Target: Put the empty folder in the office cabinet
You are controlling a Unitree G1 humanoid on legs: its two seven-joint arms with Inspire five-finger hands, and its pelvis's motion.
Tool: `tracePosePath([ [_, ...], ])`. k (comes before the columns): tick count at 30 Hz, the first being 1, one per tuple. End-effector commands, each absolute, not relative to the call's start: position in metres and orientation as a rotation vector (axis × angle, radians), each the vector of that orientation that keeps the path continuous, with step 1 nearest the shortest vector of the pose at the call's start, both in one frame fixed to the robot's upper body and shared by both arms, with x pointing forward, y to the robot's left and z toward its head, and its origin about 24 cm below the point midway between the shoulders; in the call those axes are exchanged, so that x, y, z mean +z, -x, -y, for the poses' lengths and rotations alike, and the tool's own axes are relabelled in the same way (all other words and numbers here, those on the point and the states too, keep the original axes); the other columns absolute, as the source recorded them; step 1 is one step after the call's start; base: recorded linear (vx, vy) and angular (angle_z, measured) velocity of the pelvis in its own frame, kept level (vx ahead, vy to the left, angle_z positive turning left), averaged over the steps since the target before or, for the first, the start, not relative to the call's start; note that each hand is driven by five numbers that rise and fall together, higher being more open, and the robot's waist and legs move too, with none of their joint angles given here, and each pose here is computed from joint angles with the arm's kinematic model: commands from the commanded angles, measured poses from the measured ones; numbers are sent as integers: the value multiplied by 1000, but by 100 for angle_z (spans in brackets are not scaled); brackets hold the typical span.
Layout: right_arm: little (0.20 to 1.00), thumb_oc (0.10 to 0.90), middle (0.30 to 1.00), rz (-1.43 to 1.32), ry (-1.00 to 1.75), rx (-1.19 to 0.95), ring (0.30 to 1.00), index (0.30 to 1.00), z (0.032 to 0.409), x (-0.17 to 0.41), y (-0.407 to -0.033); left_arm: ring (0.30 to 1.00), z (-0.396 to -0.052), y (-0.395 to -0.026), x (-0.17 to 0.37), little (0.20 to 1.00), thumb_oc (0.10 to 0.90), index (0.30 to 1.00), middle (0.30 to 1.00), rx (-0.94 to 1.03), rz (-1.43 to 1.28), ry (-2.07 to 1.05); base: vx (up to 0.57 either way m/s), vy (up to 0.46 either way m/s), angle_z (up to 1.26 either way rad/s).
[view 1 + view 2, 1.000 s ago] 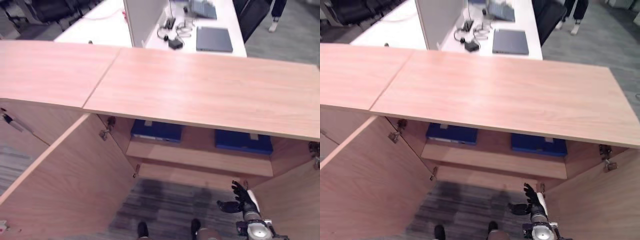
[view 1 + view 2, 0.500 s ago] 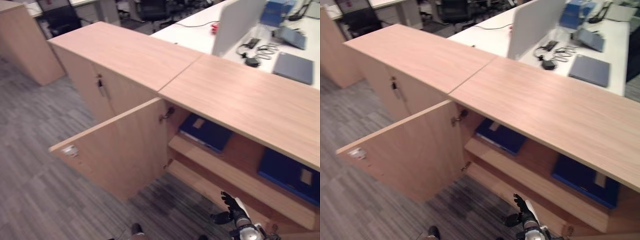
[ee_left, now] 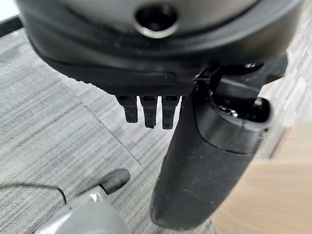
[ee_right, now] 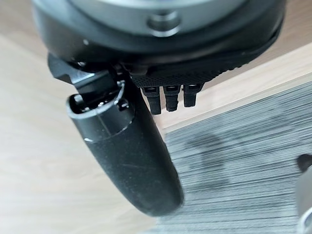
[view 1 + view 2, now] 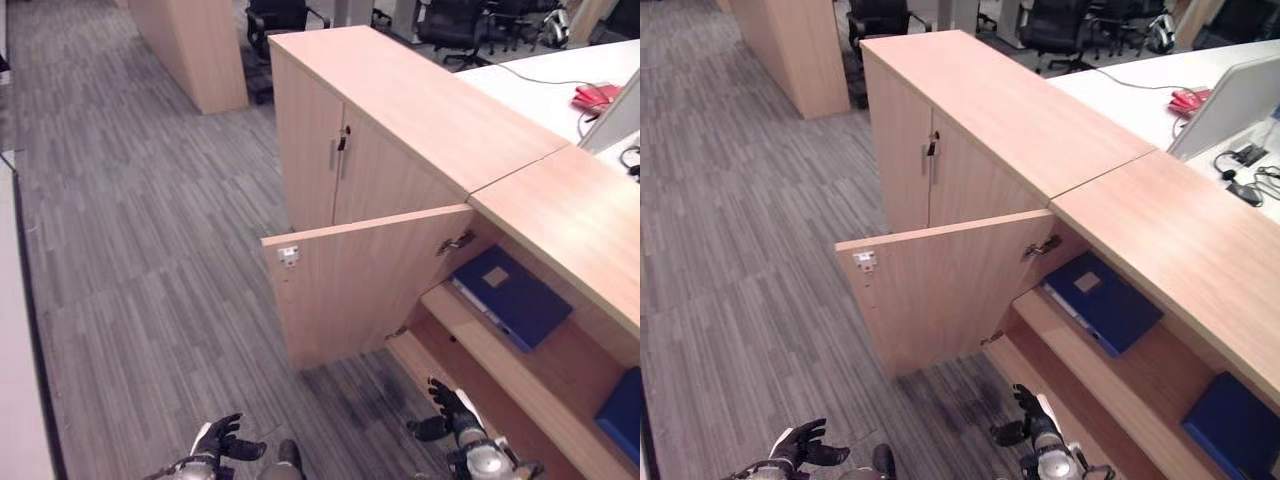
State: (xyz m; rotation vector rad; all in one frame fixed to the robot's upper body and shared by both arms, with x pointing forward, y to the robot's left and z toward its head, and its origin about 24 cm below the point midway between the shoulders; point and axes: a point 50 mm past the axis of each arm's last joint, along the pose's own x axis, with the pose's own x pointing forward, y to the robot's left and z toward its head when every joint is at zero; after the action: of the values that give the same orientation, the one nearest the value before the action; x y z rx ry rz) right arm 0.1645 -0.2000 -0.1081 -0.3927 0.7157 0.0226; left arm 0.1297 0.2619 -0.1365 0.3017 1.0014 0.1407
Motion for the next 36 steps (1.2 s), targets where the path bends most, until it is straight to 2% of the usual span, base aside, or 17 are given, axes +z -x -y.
tracePosePath([
  [1,900,800,900,-593,402,-72,900,900,218,-87,-185,900,-269,-161,-118,900,800,900,900,146,-851,-360,72,-33,131],
  [7,900,800,900,-634,417,-62,900,900,223,-94,-173,900,-258,-186,-102,900,800,900,900,110,-720,-347,33,-67,114],
  [11,900,800,900,-636,434,-64,900,900,224,-96,-172,900,-251,-215,-78,900,800,900,900,135,-559,-337,20,-58,18],
  [13,900,800,900,-637,434,-60,900,900,223,-96,-171,900,-251,-218,-75,900,800,900,900,148,-542,-323,15,-35,17],
  [18,900,800,900,-657,449,-28,900,900,220,-101,-165,900,-263,-253,-39,900,800,900,900,231,-385,-283,2,-13,-2],
  [21,900,800,900,-660,449,-20,900,900,219,-102,-163,900,-268,-259,-32,900,800,900,900,247,-360,-281,9,-8,-5],
  [26,900,800,900,-672,474,58,900,900,215,-104,-156,900,-292,-310,34,900,800,900,900,279,-182,-418,8,-2,-10],
  [30,900,800,900,-684,477,83,900,900,214,-106,-153,900,-297,-328,60,900,800,900,900,292,-129,-456,12,-1,-7],
  [36,900,800,900,-712,494,97,900,900,217,-109,-145,900,-285,-358,104,900,800,900,900,272,-18,-457,5,1,-13],
])
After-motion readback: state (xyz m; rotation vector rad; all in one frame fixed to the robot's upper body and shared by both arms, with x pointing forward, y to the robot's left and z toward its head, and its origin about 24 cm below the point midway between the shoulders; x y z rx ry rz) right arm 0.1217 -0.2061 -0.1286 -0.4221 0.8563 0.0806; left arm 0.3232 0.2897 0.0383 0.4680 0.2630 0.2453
